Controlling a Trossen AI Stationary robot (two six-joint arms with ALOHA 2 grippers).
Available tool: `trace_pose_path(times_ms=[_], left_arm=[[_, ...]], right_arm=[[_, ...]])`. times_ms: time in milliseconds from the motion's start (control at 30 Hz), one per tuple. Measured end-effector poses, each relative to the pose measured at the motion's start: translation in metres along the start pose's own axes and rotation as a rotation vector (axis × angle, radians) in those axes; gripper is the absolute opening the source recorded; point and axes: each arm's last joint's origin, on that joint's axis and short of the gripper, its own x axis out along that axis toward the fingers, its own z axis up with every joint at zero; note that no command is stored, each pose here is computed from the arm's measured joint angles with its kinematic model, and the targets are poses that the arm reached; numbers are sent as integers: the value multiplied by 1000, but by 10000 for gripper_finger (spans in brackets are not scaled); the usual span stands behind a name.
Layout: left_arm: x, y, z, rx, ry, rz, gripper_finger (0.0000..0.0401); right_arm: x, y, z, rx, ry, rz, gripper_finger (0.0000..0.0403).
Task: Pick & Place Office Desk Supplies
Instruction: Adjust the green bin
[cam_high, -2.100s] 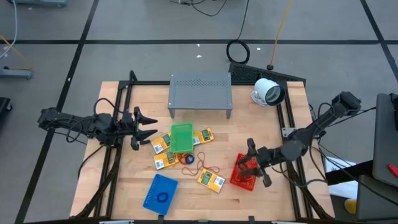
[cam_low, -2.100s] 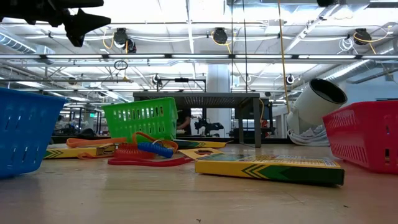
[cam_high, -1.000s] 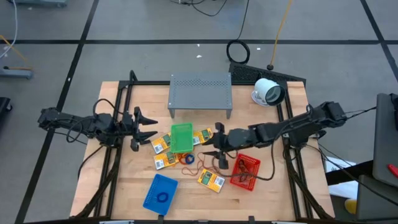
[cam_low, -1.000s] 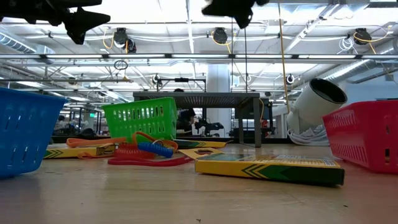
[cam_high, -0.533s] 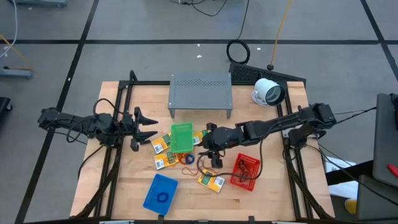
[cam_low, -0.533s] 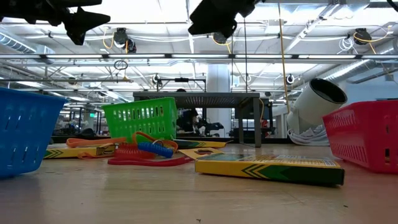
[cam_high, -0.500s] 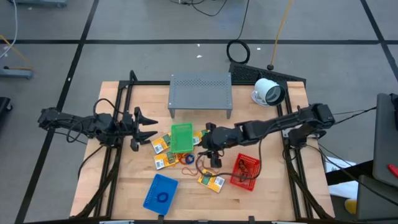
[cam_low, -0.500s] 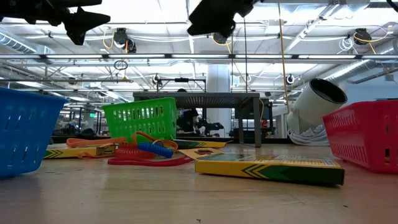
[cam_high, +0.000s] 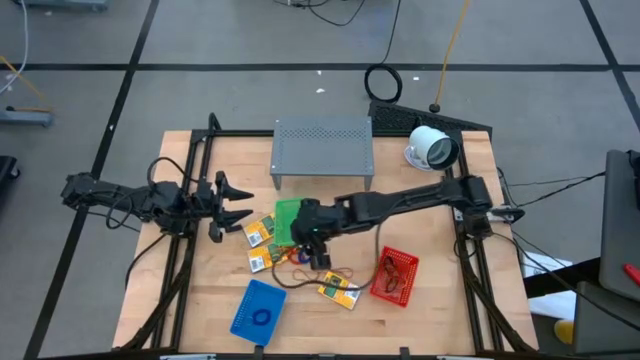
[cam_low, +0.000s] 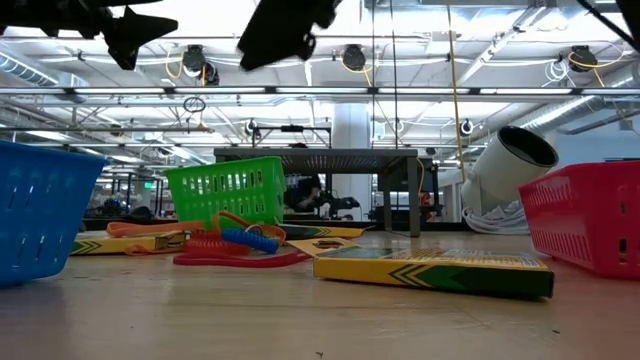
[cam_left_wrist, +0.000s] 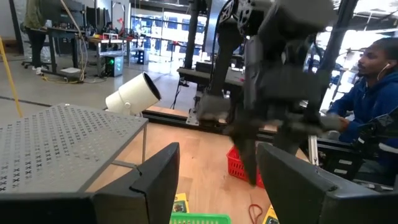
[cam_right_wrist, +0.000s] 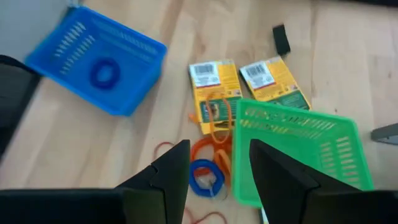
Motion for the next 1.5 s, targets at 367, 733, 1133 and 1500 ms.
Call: trace_pose_path(times_ms=[367,733,1133,1500], left_arm=[[0,-1,0,0,2,-46,225],[0,-2,1,-2,-8,-49,225],[0,-2,1,-2,-9,-49,225],[0,-2,1,-2,-9,-49,225]], right_arm=[[39,-11,-15,33,87,-14,155],[45,-30,-24,112,108,-49,155],[61,-34,-51,175,162,-51,155],[64,-33,-56,201,174,-53,155]])
